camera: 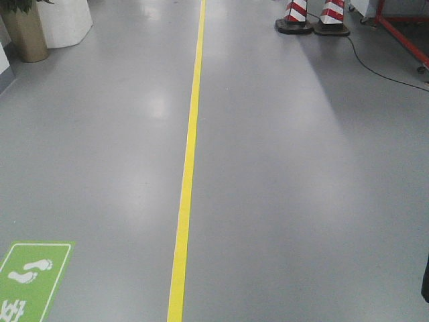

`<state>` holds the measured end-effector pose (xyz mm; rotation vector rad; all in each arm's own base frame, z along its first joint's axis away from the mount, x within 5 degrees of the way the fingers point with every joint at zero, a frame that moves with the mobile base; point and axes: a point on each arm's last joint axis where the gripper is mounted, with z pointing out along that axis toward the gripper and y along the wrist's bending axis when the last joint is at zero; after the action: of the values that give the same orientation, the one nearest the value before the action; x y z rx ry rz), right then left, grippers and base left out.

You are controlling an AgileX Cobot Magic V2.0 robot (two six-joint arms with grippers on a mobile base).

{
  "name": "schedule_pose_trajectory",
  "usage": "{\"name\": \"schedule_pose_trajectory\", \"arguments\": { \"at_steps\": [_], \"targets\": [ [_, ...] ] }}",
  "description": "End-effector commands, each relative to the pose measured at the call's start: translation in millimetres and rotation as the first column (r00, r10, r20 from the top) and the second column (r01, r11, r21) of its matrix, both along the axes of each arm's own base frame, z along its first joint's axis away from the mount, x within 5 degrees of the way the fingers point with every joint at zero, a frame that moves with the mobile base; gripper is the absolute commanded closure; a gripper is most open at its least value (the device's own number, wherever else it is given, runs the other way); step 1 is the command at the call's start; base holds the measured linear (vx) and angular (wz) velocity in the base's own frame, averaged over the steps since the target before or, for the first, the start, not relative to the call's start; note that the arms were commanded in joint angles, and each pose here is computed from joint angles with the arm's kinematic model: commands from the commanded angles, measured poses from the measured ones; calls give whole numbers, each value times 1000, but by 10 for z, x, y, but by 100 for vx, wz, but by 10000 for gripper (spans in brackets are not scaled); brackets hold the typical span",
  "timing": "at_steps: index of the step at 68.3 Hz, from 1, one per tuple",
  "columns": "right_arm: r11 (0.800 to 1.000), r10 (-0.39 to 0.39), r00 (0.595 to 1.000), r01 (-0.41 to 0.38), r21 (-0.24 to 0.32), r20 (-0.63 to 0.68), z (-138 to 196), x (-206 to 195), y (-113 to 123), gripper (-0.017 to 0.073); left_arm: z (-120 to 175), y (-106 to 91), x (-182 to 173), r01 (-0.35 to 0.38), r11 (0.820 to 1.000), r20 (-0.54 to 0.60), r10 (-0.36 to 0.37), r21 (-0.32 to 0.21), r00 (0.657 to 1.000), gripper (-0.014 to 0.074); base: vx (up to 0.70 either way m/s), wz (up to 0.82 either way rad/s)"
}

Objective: Move and align brake pads A on conveyor
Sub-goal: 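Drive the base along the yellow floor line past the striped cones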

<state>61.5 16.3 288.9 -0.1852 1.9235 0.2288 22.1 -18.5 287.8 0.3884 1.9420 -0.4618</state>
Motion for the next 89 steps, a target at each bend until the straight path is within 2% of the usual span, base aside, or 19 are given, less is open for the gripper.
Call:
{"name": "schedule_pose_trajectory", "arguments": {
  "at_steps": [1,43,89],
  "targets": [
    [1000,1,992,-3,16,124,187,23,5,564,157,-13,23,0,998,81,6,-65,997,600,35,0],
    [1000,1,993,-3,14,115,179,22,4,564,157,-13,23,0,998,81,6,-65,997,600,50,-5],
    [1000,1,994,-2,11,108,172,20,2,564,156,-13,23,0,998,80,5,-65,997,600,70,0]
  ]
}}
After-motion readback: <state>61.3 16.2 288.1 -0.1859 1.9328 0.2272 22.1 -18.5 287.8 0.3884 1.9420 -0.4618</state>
